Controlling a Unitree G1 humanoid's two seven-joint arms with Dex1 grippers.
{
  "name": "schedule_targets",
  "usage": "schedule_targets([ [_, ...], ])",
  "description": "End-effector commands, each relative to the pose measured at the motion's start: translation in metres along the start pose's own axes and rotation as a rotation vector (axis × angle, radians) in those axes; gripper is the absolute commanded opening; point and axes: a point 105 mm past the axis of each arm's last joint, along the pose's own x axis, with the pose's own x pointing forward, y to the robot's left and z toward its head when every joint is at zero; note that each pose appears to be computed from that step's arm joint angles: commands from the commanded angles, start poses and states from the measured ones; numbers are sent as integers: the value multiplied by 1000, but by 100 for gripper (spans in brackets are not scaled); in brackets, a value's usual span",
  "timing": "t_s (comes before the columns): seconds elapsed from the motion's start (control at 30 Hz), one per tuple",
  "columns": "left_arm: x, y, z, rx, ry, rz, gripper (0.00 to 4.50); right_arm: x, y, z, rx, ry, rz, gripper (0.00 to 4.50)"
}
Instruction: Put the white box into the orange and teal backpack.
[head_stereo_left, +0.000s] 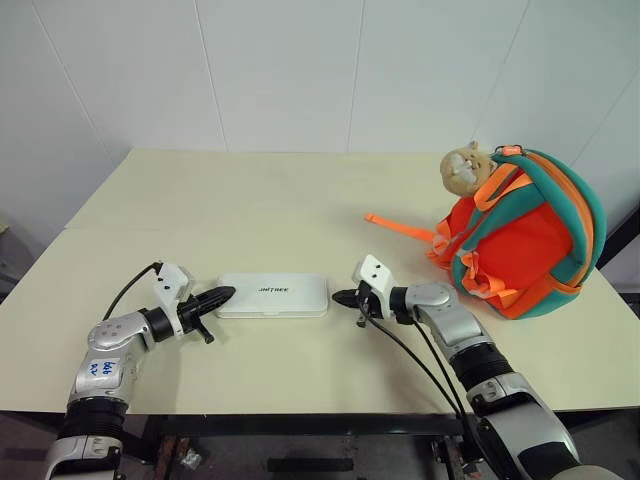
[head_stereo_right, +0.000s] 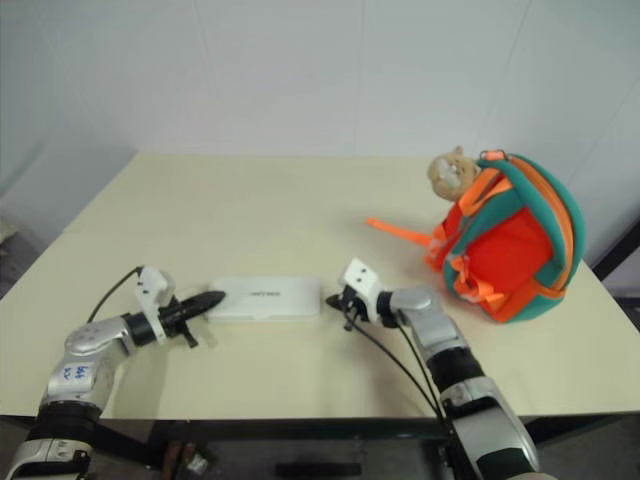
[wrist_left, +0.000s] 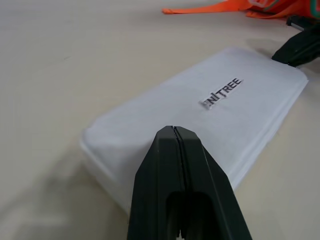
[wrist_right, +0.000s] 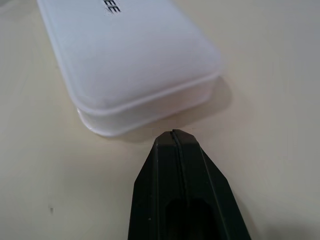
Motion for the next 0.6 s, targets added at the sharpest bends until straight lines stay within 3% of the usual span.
schedule_targets([
  [0.03,3,-3,5,28,-6,-11,1,-12,-5,9,-12,-31,-19,0],
  [0.33,-28,33,22,138,20,200,1,0,3,12,10,-50,-10,0],
  [0.6,-29,33,8,107,54,271,1,10,5,20,2,-67,10,0],
])
